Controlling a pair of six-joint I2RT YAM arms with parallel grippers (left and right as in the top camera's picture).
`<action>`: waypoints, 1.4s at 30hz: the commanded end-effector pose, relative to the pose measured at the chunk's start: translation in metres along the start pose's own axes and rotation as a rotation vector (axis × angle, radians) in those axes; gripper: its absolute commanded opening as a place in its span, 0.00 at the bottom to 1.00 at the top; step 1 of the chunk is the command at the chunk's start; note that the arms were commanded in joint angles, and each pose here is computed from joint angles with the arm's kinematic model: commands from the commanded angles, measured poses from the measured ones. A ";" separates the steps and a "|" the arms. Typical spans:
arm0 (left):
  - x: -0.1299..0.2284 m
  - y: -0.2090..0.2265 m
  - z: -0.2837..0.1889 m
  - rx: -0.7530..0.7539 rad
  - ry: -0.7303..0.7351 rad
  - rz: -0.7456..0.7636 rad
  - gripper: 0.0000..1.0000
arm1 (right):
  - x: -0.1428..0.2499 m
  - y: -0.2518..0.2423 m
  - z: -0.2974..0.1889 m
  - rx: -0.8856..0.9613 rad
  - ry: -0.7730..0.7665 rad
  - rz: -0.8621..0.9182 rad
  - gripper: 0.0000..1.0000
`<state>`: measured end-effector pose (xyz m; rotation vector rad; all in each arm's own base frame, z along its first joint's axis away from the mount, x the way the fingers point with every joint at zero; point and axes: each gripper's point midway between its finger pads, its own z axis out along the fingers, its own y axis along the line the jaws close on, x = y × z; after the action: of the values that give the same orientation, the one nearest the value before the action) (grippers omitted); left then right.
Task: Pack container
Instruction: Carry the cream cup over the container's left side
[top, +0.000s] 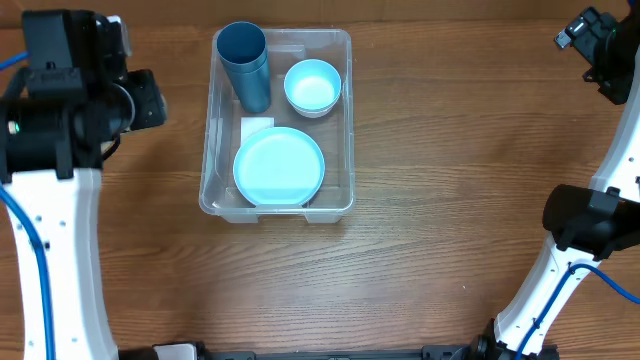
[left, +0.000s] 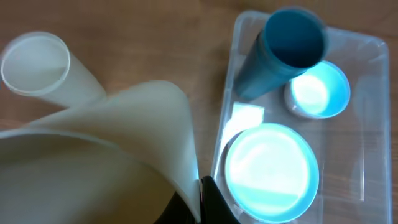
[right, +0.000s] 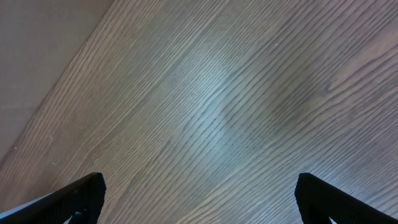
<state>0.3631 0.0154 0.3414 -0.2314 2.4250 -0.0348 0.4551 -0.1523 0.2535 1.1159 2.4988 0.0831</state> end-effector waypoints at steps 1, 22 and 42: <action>-0.008 -0.037 -0.029 0.052 -0.099 0.100 0.04 | -0.004 0.004 -0.025 -0.031 -0.057 -0.003 1.00; 0.051 -0.113 0.102 -0.048 0.219 0.404 0.04 | -0.004 0.004 -0.025 -0.031 -0.057 -0.003 1.00; 0.057 -0.119 0.168 -0.126 0.246 0.354 0.04 | -0.004 0.004 -0.025 -0.031 -0.057 -0.003 1.00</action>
<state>0.4383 -0.1170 0.1811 0.2447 2.7259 0.1691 0.4551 -0.1524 0.2536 1.1164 2.4985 0.0827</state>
